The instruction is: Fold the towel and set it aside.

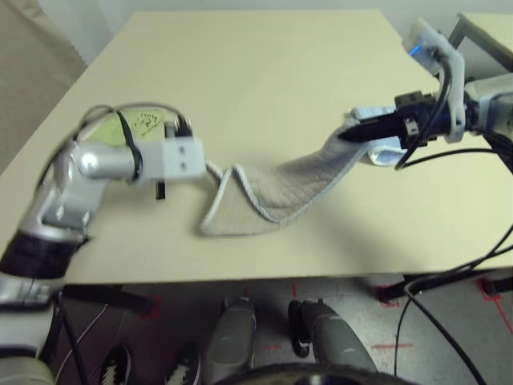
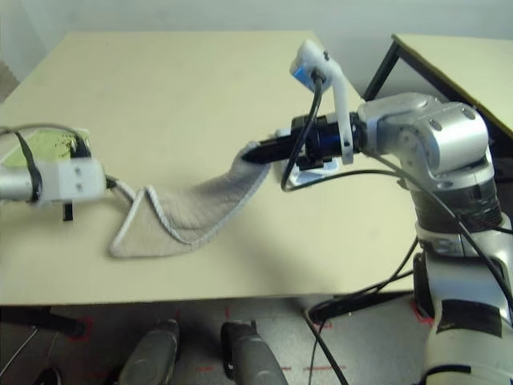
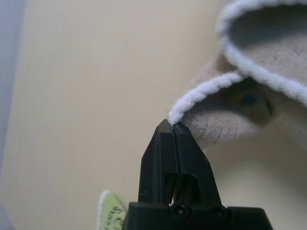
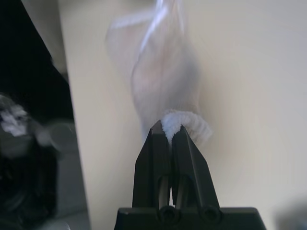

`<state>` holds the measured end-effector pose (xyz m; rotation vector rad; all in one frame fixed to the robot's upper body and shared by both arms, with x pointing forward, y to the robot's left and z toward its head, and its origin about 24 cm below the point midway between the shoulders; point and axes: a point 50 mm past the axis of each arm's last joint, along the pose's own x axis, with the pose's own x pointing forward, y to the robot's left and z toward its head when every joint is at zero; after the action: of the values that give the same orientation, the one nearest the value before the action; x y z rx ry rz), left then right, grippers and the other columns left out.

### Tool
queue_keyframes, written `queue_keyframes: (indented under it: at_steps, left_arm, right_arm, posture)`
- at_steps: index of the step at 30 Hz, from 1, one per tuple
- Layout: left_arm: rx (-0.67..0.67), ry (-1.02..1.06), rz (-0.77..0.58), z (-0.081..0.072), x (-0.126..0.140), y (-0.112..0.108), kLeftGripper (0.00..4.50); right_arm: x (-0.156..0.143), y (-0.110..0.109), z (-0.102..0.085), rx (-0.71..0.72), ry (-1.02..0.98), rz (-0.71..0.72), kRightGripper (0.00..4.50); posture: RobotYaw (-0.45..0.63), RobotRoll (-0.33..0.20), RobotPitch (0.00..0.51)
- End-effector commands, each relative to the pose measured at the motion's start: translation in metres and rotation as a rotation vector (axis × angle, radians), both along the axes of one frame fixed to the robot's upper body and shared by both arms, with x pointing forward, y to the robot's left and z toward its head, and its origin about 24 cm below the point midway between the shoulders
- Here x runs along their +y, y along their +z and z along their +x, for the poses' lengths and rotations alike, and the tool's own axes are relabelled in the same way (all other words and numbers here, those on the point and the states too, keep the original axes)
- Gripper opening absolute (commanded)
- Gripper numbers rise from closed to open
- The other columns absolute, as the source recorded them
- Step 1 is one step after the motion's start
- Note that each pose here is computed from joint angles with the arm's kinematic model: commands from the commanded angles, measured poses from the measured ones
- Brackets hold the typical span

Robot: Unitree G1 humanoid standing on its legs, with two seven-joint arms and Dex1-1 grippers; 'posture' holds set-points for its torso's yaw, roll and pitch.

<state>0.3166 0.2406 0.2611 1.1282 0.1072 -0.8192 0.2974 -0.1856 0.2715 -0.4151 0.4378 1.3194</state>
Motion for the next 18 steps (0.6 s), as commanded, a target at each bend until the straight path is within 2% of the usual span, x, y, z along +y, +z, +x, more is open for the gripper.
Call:
queue_keyframes:
  at_steps: [1, 5, 11, 18]
  left_arm:
    - [0.031, 0.048, -0.081, 0.013, 0.011, 0.018, 0.03]
    - [-0.016, 0.105, -0.126, 0.024, 0.023, 0.045, 0.03]
    - [-0.074, 0.176, -0.143, 0.029, 0.04, 0.067, 0.03]
    - [-0.109, 0.255, -0.122, 0.029, 0.062, 0.074, 0.03]
  right_arm:
    - [-0.01, 0.0, 0.002, -0.085, 0.024, -0.183, 0.0]
    - [-0.021, 0.002, 0.007, -0.151, 0.037, -0.303, 0.0]
    - [-0.034, 0.014, 0.018, -0.279, 0.012, -0.409, 0.0]
    - [-0.033, 0.025, 0.036, -0.479, -0.02, -0.416, 0.0]
  posture:
    - [0.13, 0.0, 0.124]
    - [0.11, 0.0, 0.118]
    - [0.1, 0.0, 0.108]
    - [0.1, 0.0, 0.104]
